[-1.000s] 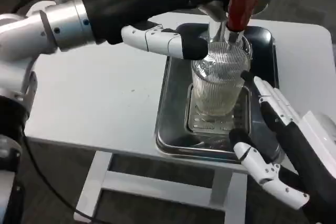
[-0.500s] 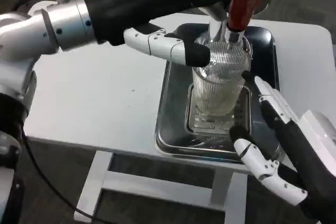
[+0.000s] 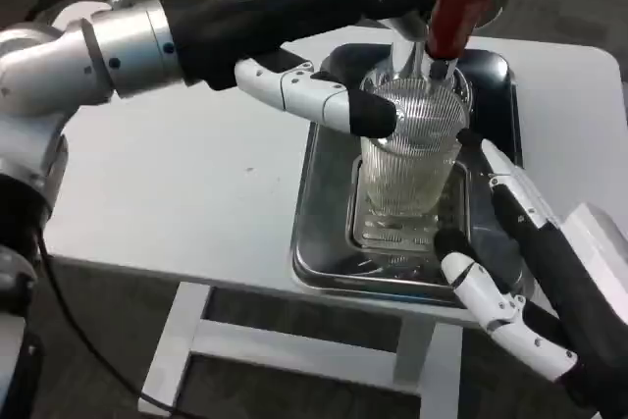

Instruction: Grasp the cup under the faucet to collect the drink, then remove the cup.

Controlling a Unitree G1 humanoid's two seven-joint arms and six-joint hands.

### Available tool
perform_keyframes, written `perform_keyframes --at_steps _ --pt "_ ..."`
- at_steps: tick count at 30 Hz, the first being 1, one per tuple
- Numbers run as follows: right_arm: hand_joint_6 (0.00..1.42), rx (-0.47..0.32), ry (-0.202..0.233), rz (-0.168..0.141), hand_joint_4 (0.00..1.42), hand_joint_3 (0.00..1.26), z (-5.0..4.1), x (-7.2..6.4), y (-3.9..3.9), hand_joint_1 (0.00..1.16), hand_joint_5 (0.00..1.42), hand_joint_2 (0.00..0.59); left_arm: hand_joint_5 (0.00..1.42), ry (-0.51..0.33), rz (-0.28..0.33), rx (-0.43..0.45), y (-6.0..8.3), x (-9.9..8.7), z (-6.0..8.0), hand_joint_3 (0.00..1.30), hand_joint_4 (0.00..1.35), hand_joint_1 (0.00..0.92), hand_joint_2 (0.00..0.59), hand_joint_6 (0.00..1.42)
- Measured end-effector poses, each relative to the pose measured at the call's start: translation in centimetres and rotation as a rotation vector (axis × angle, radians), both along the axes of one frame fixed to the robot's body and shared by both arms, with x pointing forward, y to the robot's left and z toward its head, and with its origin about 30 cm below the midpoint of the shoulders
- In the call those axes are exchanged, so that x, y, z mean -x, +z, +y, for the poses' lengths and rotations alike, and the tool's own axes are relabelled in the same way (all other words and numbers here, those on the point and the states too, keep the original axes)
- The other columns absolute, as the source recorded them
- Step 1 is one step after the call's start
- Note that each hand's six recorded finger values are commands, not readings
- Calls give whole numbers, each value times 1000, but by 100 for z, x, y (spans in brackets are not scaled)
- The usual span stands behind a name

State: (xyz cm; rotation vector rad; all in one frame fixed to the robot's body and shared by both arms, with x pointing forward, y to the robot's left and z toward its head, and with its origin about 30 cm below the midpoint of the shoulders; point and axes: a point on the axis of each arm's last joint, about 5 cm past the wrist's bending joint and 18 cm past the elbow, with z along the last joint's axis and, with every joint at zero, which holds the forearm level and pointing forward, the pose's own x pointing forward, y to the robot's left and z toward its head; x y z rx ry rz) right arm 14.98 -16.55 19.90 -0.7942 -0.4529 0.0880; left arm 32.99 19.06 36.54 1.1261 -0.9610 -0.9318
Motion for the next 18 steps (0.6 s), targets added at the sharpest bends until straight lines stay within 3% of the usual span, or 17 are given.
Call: perform_keyframes --at_steps 10,18 --pt "69 4 -20 18 0 0 -18 -5 1 94 0 447 4 2 -19 -18 9 11 -6 61 0 0 27 272" --pt "49 57 -53 -9 0 0 -50 22 58 79 0 451 0 0 -25 -30 15 17 -13 61 0 0 22 272"
